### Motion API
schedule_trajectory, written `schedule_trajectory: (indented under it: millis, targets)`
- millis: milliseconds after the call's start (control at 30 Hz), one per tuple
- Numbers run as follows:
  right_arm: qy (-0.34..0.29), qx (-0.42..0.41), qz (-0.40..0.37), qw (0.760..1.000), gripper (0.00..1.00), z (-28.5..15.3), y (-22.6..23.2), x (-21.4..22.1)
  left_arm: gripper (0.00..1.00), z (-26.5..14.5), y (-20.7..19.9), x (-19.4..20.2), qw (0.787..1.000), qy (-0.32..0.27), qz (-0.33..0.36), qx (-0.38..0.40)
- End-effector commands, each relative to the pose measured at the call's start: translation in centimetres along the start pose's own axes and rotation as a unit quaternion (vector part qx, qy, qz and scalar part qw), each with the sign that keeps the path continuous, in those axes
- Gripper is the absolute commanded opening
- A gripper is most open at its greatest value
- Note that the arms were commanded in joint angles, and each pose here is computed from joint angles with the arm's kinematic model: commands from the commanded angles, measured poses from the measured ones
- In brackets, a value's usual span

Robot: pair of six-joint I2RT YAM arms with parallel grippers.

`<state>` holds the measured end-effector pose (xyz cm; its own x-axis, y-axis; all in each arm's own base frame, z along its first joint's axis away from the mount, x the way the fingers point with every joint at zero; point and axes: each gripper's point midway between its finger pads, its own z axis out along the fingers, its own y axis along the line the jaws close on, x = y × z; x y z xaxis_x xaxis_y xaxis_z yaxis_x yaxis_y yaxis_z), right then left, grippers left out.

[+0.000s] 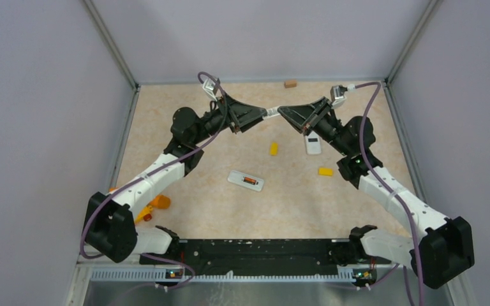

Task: Load the batteries into the remote control
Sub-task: Place the remote control at the center of the board.

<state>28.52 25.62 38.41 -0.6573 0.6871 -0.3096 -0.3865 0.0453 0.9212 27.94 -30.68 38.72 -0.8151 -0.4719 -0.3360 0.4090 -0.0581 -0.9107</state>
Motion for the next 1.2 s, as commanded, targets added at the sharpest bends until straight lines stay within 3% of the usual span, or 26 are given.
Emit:
schedule_trajectory:
  millis: [0,100,167,267,300,367,400,467,533,667,833,967,1167]
  targets:
    - [0.008,-0.025,-0.011,1.0,0.0,0.3,0.7,0.1,0.45,0.5,-2.6,-0.4,0.999,0.007,-0.004,0.041]
    - [0.011,-0.024,-0.01,1.0,0.0,0.5,0.5,0.2,0.35,0.5,-2.5,-0.3,0.999,0.01,-0.011,0.041]
    - [0.014,-0.023,-0.012,1.0,0.0,0.6,0.3,0.3,0.25,0.6,-2.4,-0.3,0.999,0.01,-0.012,0.038]
    - [0.018,-0.015,-0.018,1.0,0.0,0.6,-0.2,0.5,0.0,0.6,-2.1,-0.4,0.999,0.013,0.0,0.029]
    - [0.022,-0.011,-0.023,0.999,0.0,0.6,-0.3,0.6,0.0,0.7,-1.9,-0.4,1.0,0.015,0.006,0.024]
    - [0.031,-0.003,-0.04,0.999,0.27,0.3,-0.6,0.8,0.0,0.5,-1.4,-0.4,0.999,0.019,0.028,0.01]
    - [0.031,0.0,-0.054,0.998,0.47,-0.1,-0.4,0.8,0.0,0.4,-1.2,-0.5,0.999,0.025,0.045,0.002]
    - [0.035,0.011,-0.099,0.994,0.65,-0.8,-0.7,0.7,0.0,-0.2,-0.3,-0.1,0.996,0.051,0.072,-0.023]
    - [0.049,0.022,-0.138,0.989,0.71,-1.4,-0.9,0.9,0.0,-1.0,0.9,0.3,0.992,0.077,0.09,-0.047]
    - [0.115,0.01,-0.189,0.975,0.7,-2.3,-0.9,2.4,0.0,-2.3,2.3,2.2,0.98,0.15,0.106,-0.07]
    - [0.194,0.001,-0.207,0.959,0.62,-2.9,-1.9,4.5,0.0,-3.1,2.7,2.9,0.976,0.173,0.115,-0.069]
    - [0.207,0.032,-0.208,0.955,0.61,-2.8,-3.8,4.6,0.0,-3.2,2.6,3.3,0.975,0.183,0.113,-0.062]
    - [0.219,0.037,-0.199,0.954,0.51,-2.5,-4.6,4.9,0.0,-3.2,2.8,3.4,0.974,0.186,0.111,-0.061]
